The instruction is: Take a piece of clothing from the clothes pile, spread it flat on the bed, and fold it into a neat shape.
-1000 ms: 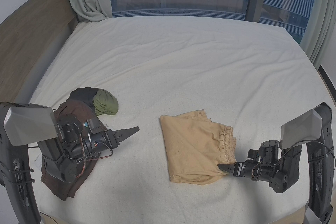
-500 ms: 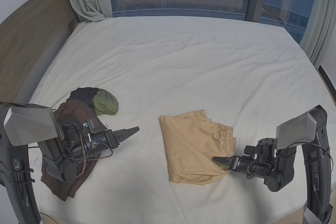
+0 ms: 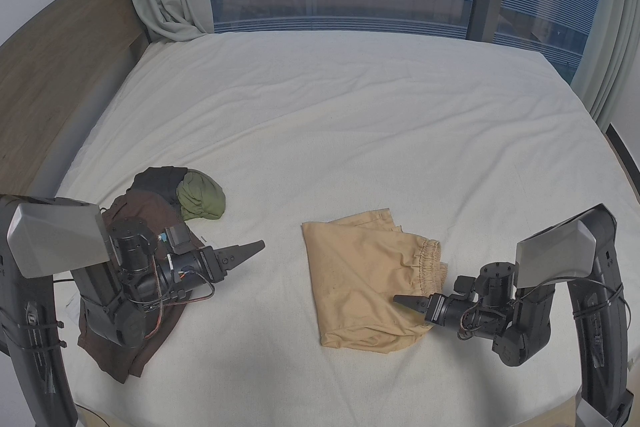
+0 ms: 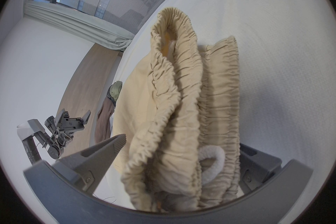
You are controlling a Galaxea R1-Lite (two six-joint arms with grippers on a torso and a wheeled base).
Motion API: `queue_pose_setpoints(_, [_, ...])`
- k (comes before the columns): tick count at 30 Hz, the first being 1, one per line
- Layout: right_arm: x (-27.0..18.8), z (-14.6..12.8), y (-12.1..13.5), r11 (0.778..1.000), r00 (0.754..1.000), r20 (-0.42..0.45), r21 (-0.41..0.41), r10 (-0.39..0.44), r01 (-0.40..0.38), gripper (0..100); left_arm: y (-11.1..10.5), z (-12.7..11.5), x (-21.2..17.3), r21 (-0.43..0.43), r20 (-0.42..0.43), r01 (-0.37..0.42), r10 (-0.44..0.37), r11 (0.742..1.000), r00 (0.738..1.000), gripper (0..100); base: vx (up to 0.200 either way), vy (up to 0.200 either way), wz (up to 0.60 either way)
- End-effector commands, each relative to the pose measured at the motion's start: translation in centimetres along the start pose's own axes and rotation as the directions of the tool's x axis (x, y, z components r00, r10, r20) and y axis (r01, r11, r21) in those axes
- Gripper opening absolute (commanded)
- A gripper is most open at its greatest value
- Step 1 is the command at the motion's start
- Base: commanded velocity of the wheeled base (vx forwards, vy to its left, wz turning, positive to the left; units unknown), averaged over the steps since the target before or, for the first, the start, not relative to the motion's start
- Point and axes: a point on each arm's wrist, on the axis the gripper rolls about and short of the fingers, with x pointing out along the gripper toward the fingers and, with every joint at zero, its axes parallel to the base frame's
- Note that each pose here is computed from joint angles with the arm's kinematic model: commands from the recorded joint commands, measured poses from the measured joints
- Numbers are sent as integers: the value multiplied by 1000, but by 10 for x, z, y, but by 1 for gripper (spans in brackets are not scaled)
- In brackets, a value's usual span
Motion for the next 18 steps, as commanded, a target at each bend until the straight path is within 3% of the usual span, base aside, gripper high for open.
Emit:
queue_pose_setpoints(1, [3, -1, 1, 1000, 1000, 0, -6, 6, -6, 0, 0, 0, 0, 0, 0, 0, 0, 1000, 1000, 100, 0, 0, 0])
queue_pose_setpoints(10, [3, 1, 4, 1000, 1000, 6, -15, 20, -20, 0, 1, 1, 0, 2, 5, 0, 0, 1000, 1000, 100, 0, 0, 0])
queue_pose_setpoints(18, [-14, 32, 57, 984, 983, 90, -97, 159, -150, 0, -1, 4, 0, 6, 12, 2, -2, 1000, 1000, 100, 0, 0, 0])
